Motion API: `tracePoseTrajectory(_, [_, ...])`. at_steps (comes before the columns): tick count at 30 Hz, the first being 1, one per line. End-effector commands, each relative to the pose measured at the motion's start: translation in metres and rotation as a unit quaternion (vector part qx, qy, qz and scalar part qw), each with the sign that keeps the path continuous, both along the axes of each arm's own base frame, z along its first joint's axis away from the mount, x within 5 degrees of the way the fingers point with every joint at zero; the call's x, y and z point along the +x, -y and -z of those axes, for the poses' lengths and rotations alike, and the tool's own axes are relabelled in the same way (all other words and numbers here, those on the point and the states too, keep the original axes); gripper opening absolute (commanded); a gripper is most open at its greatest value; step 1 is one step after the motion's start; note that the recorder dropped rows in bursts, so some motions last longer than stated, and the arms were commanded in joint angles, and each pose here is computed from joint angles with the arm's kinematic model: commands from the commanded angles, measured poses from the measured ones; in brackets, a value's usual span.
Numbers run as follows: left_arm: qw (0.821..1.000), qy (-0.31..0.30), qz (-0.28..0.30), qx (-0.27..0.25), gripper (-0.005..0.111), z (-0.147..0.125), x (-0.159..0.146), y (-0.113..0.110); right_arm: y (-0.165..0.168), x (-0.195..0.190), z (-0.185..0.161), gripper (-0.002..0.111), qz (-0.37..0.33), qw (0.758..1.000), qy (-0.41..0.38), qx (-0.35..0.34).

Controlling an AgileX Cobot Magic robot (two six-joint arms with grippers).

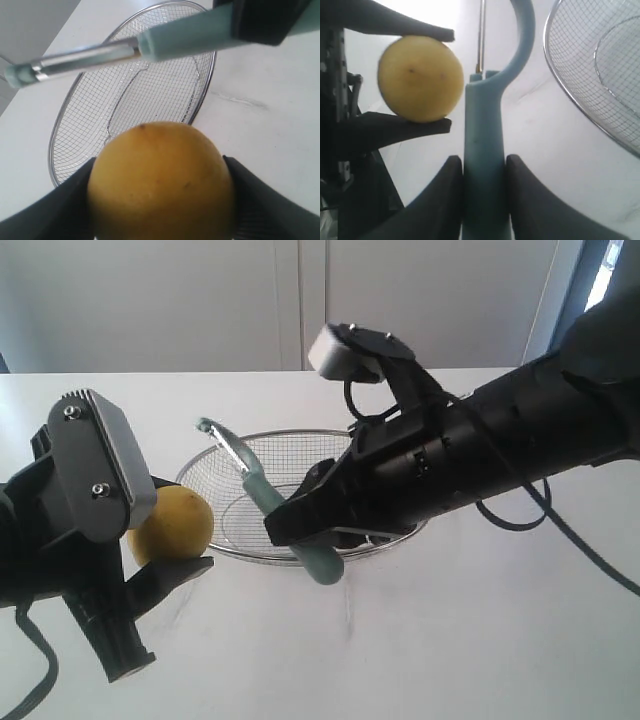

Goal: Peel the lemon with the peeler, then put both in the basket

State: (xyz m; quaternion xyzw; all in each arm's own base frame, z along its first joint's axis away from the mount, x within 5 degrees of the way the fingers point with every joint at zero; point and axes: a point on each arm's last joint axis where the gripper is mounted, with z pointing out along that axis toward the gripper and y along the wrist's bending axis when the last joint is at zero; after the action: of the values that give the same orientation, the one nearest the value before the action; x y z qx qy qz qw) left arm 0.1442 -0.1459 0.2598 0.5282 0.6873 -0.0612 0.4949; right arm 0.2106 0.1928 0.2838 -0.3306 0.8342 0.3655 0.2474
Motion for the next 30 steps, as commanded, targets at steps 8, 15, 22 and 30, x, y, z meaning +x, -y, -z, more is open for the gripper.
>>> tracePoseTrajectory(8, [1.000,-0.002,-0.002,-0.010,0.000,-0.001,-0.001,0.000,0.039,-0.012,-0.046,0.000,0.082,0.980,0.171,-0.062])
tracePoseTrajectory(15, [1.000,-0.002,-0.002,-0.010,0.000,-0.001,-0.001,0.000,0.055,-0.005,-0.037,0.000,0.143,0.963,0.189,-0.131])
tracePoseTrajectory(22, [1.000,-0.002,-0.002,-0.010,0.000,-0.001,-0.001,0.000,0.042,0.016,0.000,0.000,0.143,0.967,0.122,-0.170])
tracePoseTrajectory(30, [1.000,-0.001,-0.002,-0.011,0.000,-0.001,-0.001,0.000,0.020,0.030,0.043,0.000,0.130,0.978,0.019,-0.163])
